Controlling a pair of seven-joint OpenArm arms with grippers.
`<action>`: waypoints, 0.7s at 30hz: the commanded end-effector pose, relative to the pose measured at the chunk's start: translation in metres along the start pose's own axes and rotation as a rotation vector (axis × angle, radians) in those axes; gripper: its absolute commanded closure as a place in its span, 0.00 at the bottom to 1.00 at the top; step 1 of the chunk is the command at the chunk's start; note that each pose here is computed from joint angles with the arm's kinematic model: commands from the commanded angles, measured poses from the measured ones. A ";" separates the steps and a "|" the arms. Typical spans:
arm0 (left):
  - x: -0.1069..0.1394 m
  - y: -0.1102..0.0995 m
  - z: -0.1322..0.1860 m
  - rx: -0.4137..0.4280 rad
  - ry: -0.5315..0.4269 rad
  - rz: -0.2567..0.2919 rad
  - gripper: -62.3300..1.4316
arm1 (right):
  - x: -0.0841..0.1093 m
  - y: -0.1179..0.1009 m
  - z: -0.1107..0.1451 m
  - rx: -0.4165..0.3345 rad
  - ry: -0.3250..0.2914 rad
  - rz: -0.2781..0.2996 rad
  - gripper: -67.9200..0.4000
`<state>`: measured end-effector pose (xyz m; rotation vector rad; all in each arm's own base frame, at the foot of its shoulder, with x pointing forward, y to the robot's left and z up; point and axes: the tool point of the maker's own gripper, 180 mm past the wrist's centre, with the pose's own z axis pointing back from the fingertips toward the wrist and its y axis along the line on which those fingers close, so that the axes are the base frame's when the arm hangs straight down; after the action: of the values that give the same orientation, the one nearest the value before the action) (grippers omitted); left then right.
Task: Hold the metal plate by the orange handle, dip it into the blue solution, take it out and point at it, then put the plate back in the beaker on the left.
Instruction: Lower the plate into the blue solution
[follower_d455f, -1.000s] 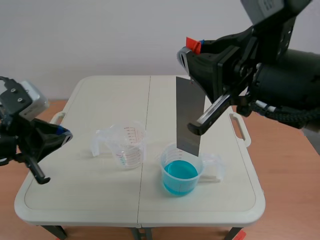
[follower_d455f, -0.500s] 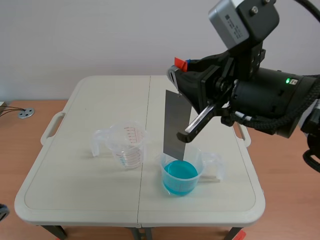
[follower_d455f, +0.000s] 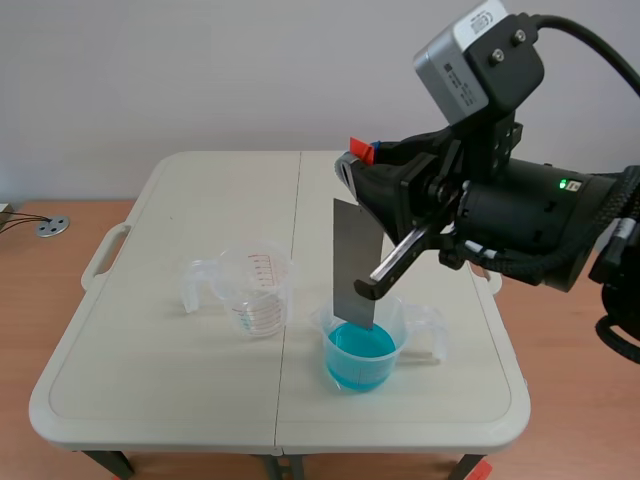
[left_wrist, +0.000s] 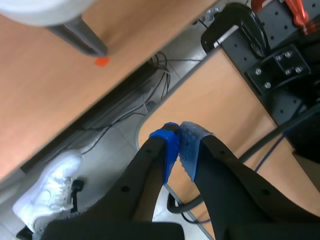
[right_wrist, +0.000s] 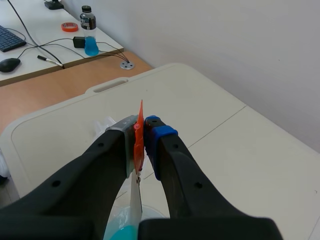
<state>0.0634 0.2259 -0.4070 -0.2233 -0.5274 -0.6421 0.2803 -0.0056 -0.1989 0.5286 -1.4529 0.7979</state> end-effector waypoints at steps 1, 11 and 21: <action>0.004 -0.006 0.001 -0.020 -0.013 -0.006 0.93 | 0.007 -0.003 -0.001 -0.004 -0.029 0.002 0.97; 0.003 -0.005 0.001 -0.018 -0.005 -0.005 0.93 | -0.010 -0.005 -0.001 -0.008 -0.002 -0.043 0.97; 0.004 -0.005 0.000 -0.020 -0.007 -0.006 0.93 | -0.033 -0.003 0.000 0.002 0.031 -0.101 0.97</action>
<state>0.0587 0.2269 -0.4085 -0.2225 -0.5089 -0.6420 0.2828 -0.0145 -0.2412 0.5592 -1.3492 0.7286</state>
